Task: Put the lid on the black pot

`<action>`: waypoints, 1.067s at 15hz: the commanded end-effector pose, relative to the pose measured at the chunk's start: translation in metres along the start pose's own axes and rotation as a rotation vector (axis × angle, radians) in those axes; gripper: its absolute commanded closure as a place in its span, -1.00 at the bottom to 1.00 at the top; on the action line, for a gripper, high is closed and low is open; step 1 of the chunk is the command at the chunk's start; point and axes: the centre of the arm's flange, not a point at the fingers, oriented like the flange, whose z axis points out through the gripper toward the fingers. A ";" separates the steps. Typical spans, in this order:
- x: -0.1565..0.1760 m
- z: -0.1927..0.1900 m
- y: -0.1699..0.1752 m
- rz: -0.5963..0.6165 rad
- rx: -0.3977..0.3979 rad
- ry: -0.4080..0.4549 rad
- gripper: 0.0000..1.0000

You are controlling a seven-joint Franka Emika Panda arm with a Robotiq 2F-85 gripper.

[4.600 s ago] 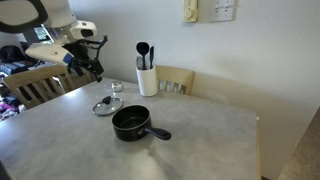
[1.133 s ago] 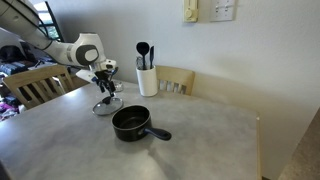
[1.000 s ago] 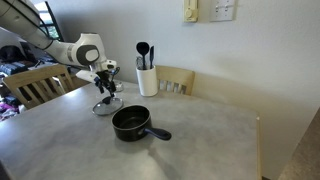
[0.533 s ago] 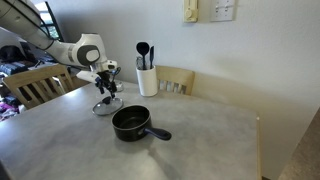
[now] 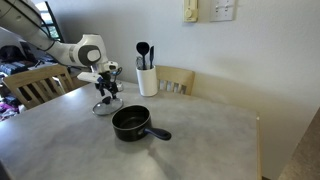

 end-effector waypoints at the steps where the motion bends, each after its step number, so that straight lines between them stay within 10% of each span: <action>1: -0.005 0.002 0.003 -0.083 0.013 -0.031 -1.00; 16: -0.016 0.018 0.009 -0.204 -0.048 -0.143 -0.82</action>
